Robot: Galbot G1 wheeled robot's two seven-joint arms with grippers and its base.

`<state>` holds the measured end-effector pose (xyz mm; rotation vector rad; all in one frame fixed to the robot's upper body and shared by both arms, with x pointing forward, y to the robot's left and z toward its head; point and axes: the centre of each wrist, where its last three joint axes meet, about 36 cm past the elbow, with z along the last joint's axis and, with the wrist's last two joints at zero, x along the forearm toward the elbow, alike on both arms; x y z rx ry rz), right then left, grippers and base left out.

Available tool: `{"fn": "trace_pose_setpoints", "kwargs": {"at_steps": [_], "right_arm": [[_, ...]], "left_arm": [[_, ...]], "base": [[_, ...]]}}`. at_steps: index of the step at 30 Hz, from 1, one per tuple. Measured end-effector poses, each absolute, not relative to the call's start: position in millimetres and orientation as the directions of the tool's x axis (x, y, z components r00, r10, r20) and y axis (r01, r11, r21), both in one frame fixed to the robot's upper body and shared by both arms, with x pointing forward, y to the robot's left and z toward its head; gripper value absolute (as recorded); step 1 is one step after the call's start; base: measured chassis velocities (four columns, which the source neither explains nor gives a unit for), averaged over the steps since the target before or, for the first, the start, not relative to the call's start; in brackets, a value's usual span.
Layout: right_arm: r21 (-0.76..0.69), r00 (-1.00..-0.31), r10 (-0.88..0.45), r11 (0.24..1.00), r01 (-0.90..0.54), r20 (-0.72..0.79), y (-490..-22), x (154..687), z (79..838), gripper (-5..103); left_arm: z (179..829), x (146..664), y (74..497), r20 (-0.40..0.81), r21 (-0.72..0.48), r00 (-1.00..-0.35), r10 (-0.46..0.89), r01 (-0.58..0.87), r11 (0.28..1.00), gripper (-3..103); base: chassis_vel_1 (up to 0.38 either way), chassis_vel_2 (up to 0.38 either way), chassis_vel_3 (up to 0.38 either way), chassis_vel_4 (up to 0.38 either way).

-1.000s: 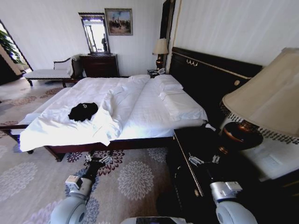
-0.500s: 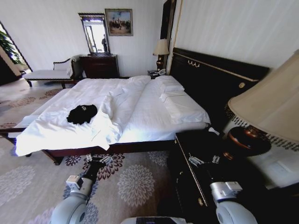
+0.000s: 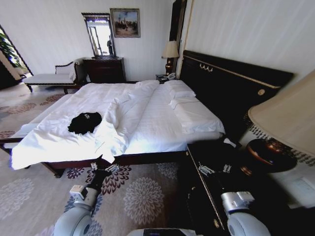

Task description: Fold the clothes on the bed.

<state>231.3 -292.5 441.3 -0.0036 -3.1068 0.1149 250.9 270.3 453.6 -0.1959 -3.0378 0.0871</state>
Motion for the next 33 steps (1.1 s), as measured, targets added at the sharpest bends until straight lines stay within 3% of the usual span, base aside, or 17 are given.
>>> {"fn": "trace_pose_setpoints", "kwargs": {"at_steps": [33], "right_arm": [[-0.079, -0.999, 0.016, 0.997, 0.012, 0.049, -292.7, 230.9, 439.2, 100]], "left_arm": [[455.5, 251.8, 267.0, 0.057, -0.078, -0.989, 0.139, 0.135, 0.988, 100]], "base": [[-0.071, 0.069, 0.076, -0.073]]}}
